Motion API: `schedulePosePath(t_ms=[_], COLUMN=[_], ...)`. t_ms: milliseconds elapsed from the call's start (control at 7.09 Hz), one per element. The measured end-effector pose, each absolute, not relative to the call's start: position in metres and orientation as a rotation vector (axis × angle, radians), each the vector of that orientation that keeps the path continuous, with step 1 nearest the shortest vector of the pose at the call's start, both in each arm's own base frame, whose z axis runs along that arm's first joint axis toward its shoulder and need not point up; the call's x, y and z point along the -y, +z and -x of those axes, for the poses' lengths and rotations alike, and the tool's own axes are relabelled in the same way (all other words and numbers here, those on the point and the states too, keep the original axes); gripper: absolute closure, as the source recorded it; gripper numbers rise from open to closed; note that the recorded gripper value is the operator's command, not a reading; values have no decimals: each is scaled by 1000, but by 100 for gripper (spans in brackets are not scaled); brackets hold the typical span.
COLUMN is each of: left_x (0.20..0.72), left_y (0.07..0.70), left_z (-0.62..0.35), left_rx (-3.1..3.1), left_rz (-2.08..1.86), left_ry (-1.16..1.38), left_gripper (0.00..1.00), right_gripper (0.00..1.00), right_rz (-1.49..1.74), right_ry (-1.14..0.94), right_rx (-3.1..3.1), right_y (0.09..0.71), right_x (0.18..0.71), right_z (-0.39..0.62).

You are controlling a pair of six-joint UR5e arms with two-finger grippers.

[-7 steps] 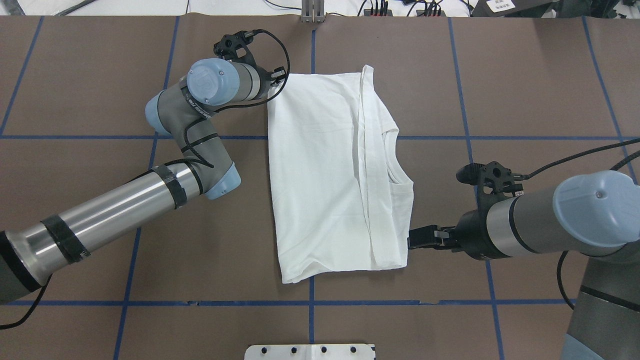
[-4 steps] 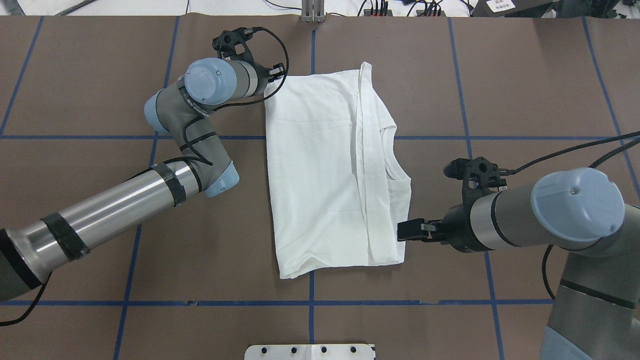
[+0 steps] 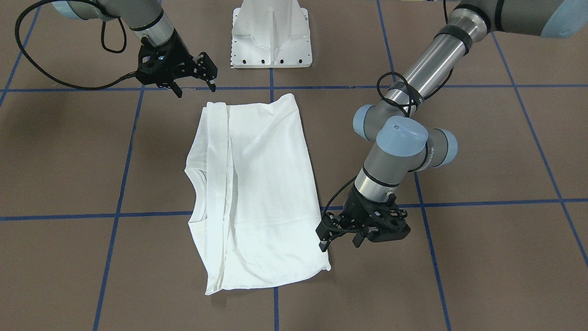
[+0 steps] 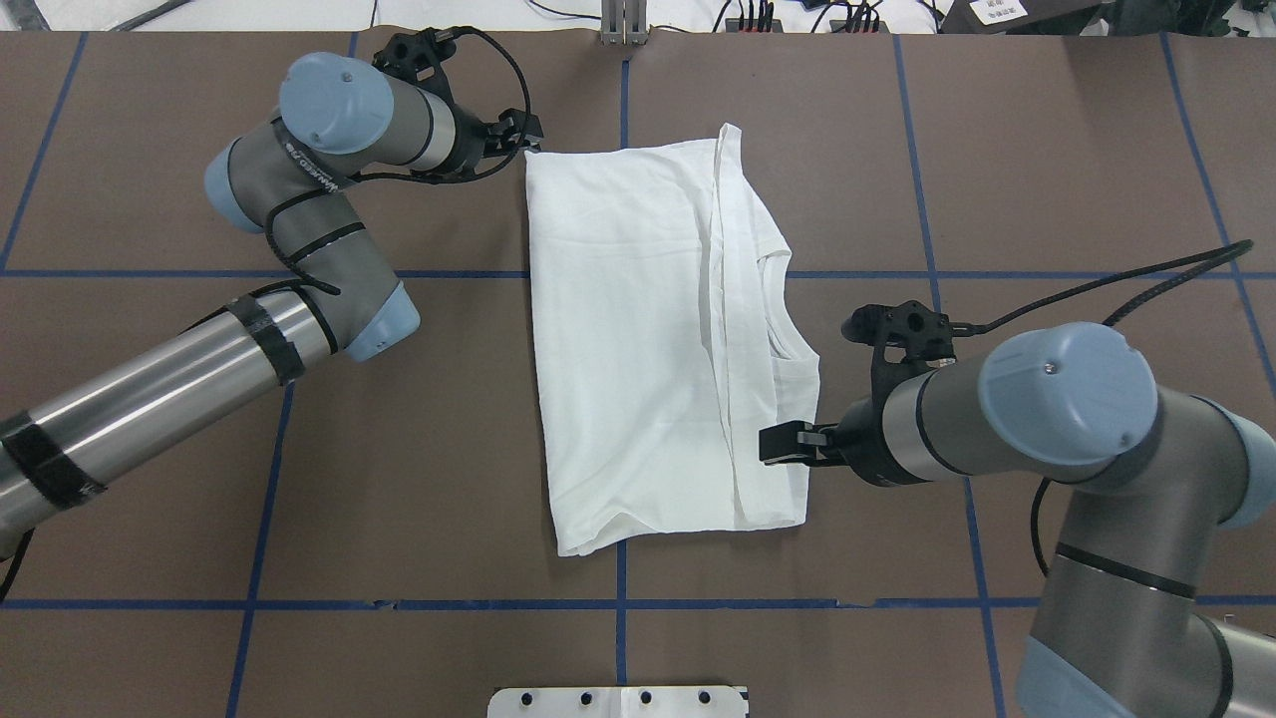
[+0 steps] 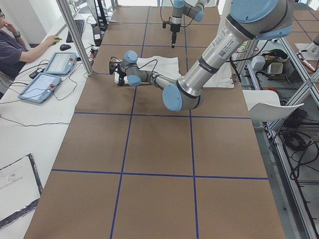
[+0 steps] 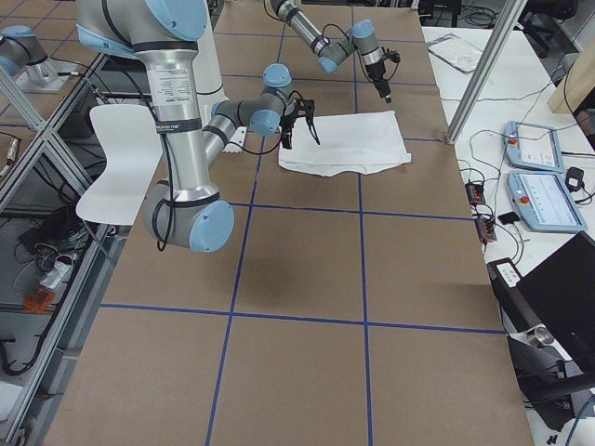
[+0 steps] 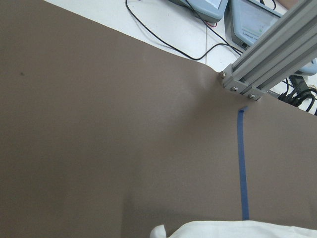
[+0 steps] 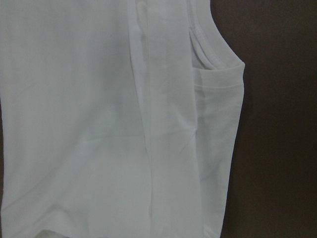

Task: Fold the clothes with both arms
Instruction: 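Release the bundle and draw both grippers back beside it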

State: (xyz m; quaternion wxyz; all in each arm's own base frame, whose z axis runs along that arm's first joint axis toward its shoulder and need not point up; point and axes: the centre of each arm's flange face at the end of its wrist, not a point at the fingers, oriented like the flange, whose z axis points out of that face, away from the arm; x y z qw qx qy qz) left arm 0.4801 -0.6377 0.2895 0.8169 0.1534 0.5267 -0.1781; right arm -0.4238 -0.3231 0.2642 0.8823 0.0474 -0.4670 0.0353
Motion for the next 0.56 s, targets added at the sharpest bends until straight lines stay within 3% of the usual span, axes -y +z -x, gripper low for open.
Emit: schedulePosePath(t_ms=[564], left_x=[504], left_y=[224], left_z=[-401], left_rx=[-1125], left_rz=[-207], left_ry=[-257], left_gripper=[0], right_gripper=[0], right_rz=[-236], right_ry=[-66], right_rx=[736], right_y=[260], right_x=[333], right_z=[519])
